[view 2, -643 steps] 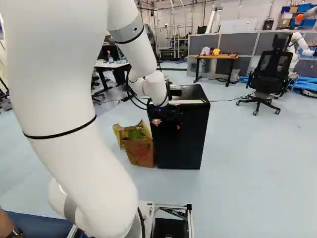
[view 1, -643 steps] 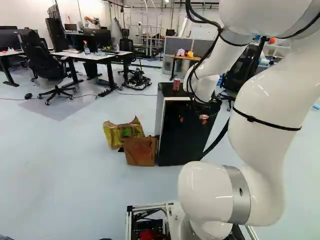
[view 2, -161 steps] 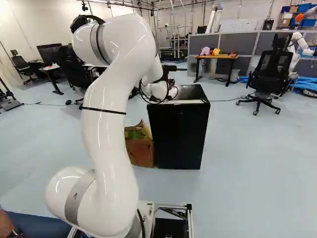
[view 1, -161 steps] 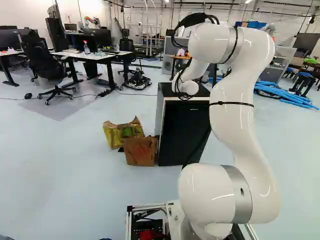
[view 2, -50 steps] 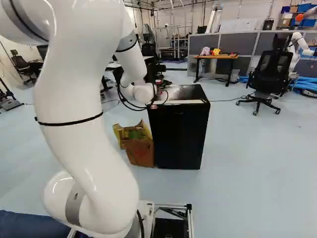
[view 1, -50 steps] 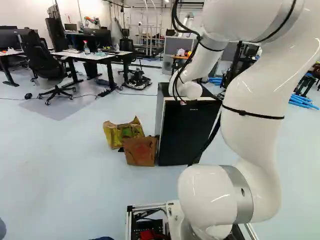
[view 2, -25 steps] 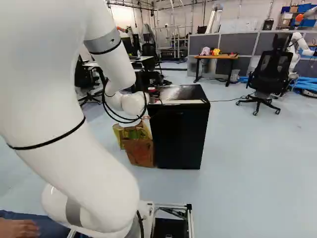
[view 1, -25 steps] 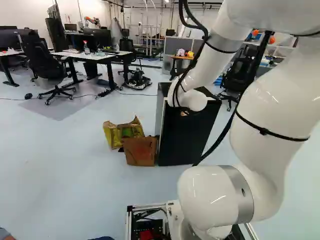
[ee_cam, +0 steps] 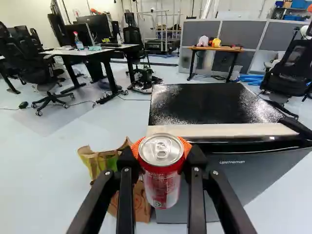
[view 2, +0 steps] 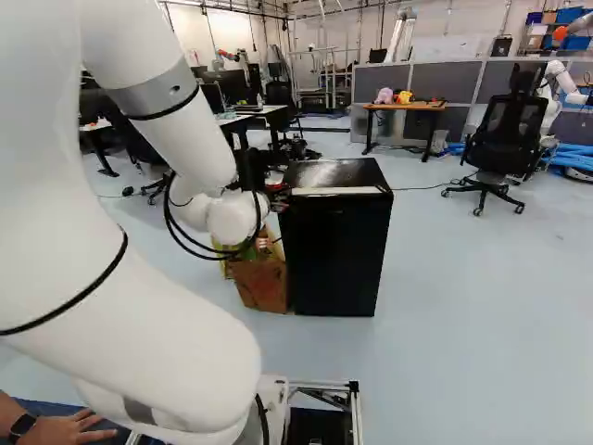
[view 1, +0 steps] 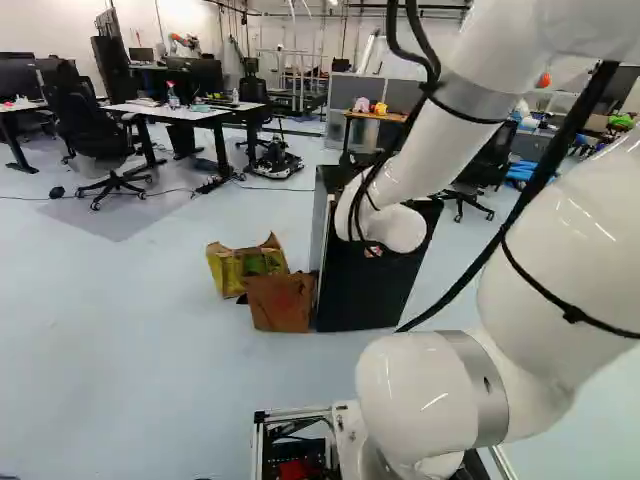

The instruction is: Grab a drink from the fridge

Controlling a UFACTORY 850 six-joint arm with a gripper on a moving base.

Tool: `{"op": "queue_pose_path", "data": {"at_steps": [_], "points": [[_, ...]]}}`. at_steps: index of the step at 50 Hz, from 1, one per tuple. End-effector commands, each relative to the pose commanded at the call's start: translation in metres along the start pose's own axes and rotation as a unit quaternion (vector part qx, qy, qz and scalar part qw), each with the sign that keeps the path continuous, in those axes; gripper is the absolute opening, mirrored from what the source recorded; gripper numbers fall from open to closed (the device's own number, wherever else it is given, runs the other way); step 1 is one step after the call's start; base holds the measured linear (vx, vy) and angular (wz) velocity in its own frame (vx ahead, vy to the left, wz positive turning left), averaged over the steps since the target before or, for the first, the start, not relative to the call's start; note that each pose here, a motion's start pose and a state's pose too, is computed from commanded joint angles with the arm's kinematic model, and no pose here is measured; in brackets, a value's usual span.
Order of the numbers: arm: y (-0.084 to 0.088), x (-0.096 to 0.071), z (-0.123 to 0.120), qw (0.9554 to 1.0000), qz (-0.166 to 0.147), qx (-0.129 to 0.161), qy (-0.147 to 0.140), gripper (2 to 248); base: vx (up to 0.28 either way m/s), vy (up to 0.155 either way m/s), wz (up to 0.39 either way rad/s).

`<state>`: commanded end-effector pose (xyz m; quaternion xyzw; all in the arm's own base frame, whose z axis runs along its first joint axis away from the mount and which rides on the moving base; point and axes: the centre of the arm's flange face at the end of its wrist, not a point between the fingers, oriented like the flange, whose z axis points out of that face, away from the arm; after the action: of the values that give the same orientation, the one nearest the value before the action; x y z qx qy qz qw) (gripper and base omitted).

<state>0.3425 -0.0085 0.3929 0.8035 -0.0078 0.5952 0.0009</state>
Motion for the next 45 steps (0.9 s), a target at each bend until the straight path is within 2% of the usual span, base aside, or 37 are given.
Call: {"op": "queue_pose_path", "data": {"at_steps": [22, 45], "points": [[-0.005, -0.028, -0.038, 0.9999, -0.003, 0.003, -0.011, 100, 0.0, 0.0, 0.0], [-0.007, -0.045, -0.058, 0.9998, -0.006, 0.005, -0.017, 100, 0.0, 0.0, 0.0]]}}
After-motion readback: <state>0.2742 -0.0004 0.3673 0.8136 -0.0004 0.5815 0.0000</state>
